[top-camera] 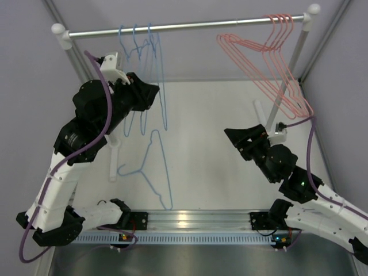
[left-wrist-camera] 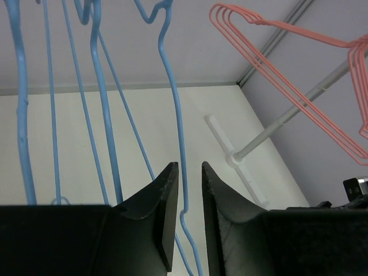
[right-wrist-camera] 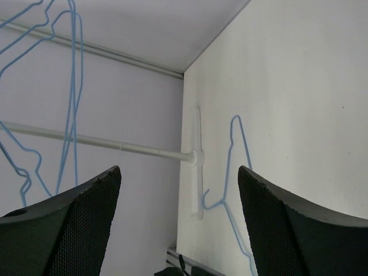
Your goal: Organize the hangers
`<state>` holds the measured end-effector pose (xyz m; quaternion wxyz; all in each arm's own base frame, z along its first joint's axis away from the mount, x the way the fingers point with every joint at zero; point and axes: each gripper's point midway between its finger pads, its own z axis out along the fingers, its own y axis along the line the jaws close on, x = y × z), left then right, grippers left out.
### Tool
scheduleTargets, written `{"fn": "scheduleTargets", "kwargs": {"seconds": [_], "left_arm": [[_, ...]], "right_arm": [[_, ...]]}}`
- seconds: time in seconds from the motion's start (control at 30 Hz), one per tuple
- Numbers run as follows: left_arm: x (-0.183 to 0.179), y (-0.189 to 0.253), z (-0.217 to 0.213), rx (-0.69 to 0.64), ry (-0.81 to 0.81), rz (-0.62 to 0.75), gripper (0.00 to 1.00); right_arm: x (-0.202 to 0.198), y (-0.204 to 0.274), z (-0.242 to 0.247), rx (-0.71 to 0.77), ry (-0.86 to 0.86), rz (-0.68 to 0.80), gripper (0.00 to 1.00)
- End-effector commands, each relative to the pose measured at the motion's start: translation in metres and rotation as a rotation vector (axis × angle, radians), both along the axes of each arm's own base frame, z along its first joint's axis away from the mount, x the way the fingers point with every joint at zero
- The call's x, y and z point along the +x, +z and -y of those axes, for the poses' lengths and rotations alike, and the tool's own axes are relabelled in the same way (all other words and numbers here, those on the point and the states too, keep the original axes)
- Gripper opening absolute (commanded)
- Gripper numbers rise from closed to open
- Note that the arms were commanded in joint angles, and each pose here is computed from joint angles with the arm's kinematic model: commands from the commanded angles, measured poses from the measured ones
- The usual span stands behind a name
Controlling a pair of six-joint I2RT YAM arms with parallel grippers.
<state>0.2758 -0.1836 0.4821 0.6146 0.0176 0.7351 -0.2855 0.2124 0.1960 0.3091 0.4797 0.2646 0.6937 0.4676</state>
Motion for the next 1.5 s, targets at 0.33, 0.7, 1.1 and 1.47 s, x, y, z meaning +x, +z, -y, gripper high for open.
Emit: {"fn": "scheduleTargets", "kwargs": {"seconds": [0.33,0.7,1.1,1.47], "left_arm": [[-0.074,0.041,-0.033,-0.110,-0.092,0.150,0.33],[-0.120,0.040,-0.098,-0.204,0.063,0.219,0.40],[-0.129,0.034,-0.112,-0.235,0.097,0.221,0.41],[-0.129,0.027,-0.112,-0.232,0.098,0.210,0.41]], "right_arm": [[0.012,-0.055,-0.081,-0.294,0.193,-0.068,0.79],[-0.016,-0.130,-0.205,-0.687,0.392,-0.049,0.72],[-0.073,-0.206,-0.283,-0.951,0.619,0.021,0.57],[-0.097,-0.238,-0.300,-1.042,0.738,0.073,0.49]]}}
